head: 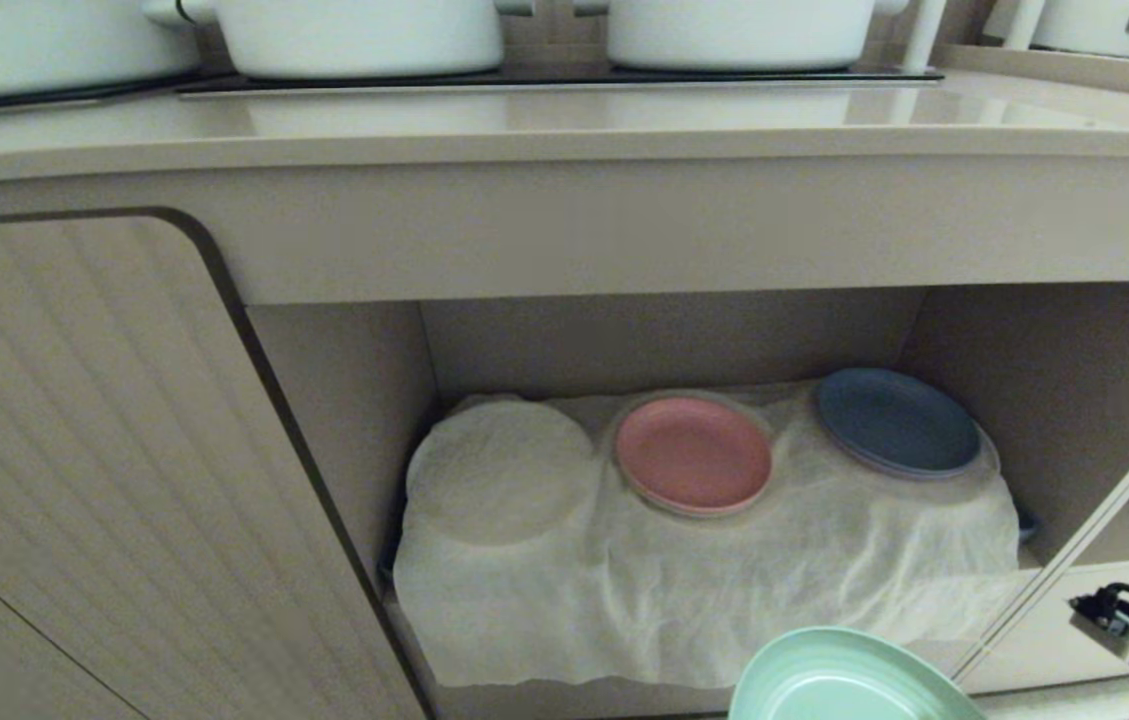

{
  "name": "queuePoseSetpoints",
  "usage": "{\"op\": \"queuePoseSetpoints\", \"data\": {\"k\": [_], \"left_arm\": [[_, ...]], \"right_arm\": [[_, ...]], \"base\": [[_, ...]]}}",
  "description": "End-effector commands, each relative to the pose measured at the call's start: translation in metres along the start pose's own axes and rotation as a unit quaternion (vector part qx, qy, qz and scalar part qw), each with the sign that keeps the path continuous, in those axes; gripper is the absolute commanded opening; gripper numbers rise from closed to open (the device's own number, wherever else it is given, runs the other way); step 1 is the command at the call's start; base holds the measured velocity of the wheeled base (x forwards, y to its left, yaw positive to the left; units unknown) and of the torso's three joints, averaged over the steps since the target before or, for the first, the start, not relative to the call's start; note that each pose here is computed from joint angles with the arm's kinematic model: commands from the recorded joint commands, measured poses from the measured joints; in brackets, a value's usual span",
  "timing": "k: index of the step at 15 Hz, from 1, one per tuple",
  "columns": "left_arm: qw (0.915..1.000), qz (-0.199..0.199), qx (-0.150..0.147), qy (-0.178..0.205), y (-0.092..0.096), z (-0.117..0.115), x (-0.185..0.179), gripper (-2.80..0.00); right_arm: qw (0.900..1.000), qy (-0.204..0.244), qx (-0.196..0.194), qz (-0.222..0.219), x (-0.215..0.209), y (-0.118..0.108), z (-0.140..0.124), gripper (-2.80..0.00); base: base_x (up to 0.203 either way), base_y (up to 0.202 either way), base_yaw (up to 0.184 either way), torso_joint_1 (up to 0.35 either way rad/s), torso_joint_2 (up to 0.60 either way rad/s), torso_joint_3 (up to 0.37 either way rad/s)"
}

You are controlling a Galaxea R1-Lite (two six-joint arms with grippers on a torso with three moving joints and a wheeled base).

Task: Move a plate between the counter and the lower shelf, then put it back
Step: Put the plate in the cupboard

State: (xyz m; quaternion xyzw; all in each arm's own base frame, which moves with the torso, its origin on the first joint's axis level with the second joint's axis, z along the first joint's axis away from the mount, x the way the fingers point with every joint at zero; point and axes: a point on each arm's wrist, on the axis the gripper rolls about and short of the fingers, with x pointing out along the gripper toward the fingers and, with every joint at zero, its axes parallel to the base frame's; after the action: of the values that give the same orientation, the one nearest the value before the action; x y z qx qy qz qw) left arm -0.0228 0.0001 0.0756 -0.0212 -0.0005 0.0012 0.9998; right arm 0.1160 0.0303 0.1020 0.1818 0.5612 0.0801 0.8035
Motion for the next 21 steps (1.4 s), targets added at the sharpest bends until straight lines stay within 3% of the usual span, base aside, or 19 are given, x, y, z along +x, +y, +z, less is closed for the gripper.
{"op": "queuePoseSetpoints", "data": {"k": [1,10,16,21], "left_arm": [[1.0000,0.000,0.000,0.000,0.000,0.000,0.000,-2.80],[1.0000,0.000,0.000,0.000,0.000,0.000,0.000,-2.80],[1.0000,0.000,0.000,0.000,0.000,0.000,0.000,-2.80],[1.0000,0.000,0.000,0.000,0.000,0.000,0.000,-2.80]], "right_arm": [[1.000,0.003,0.000,0.000,0.001,-0.001,-0.002,-2.80],[1.000,-0.008,-0.007,0.001,0.000,0.005,0.011,-2.80],[0.999,-0.030,-0.016,0.011,0.011,0.019,0.050,-2.80],[0.999,-0.022,-0.028,0.011,0.029,0.027,0.077,-2.80]], "base": [[0.000,0.000,0.000,0.000,0.00,0.000],[0.000,0.000,0.000,0.000,0.00,0.000],[0.000,0.000,0.000,0.000,0.00,0.000],[0.000,0.000,0.000,0.000,0.00,0.000]]}}
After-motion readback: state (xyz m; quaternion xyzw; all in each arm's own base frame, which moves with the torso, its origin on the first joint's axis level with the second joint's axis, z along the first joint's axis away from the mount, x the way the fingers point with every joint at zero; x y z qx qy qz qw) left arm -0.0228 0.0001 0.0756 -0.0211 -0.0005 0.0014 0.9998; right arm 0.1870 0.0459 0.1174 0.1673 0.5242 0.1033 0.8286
